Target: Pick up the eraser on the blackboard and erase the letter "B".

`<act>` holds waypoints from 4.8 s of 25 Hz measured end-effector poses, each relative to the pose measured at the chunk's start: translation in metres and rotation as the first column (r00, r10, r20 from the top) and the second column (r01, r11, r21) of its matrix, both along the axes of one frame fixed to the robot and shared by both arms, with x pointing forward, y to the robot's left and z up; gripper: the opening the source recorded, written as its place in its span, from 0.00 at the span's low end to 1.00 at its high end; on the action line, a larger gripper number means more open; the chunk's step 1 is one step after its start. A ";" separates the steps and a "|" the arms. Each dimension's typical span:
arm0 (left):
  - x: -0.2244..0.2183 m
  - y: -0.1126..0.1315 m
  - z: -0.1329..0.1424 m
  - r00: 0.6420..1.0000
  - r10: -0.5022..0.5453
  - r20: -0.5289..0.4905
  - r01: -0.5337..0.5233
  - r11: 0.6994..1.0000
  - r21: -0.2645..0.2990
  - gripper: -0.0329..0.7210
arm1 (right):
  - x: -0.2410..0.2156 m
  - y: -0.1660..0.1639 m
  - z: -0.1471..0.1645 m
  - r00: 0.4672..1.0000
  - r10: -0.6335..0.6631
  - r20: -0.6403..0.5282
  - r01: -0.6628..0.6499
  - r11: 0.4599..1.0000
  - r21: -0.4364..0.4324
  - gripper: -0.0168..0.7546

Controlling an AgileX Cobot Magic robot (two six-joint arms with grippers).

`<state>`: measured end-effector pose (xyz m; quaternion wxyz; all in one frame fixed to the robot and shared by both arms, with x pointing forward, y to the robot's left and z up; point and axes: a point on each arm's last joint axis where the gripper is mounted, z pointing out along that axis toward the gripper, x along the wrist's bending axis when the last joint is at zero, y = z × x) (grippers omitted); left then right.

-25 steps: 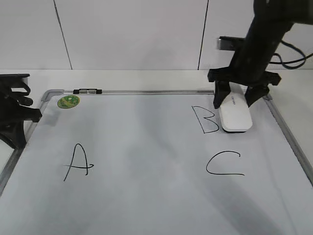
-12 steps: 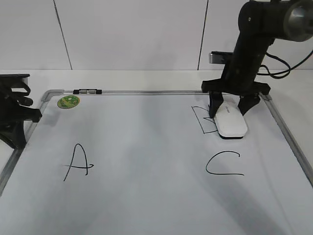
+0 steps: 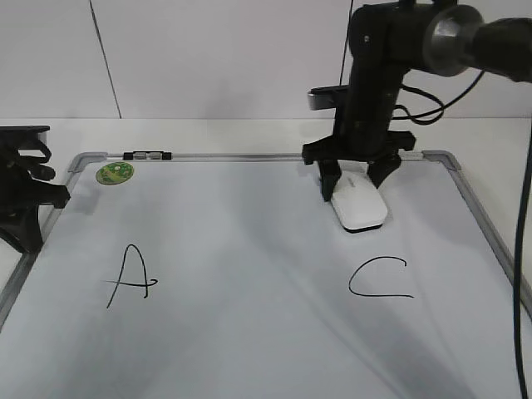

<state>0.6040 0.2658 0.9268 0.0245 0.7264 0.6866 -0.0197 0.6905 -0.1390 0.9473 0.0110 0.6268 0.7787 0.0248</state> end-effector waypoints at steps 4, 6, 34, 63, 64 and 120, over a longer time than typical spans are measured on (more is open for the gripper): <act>0.000 0.000 0.000 1.000 0.000 0.000 0.000 1.000 0.000 0.07 | -0.009 0.039 0.001 0.997 0.076 0.034 -0.077 0.997 0.026 0.71; 0.000 0.000 0.000 1.000 0.000 0.000 0.000 1.000 0.000 0.07 | -0.014 0.057 0.000 0.993 0.111 0.041 -0.112 0.993 0.035 0.71; 0.000 0.000 0.001 1.000 0.000 0.001 0.000 1.000 0.000 0.07 | 0.011 -0.064 -0.002 0.984 -0.171 0.038 0.170 0.985 0.029 0.71; 0.000 0.000 0.000 1.000 -0.001 -0.007 0.001 1.000 0.000 0.07 | -0.018 0.052 0.001 0.995 0.086 0.043 -0.088 0.995 0.038 0.71; 0.000 0.000 0.000 1.000 -0.001 -0.007 0.001 1.000 0.000 0.07 | -0.017 0.050 0.002 0.996 0.081 0.043 -0.083 0.996 0.040 0.71; 0.001 -0.002 0.000 1.000 0.011 -0.003 -0.011 1.000 -0.017 0.07 | -0.104 -0.153 0.030 0.974 -0.212 -0.078 0.221 0.967 0.130 0.71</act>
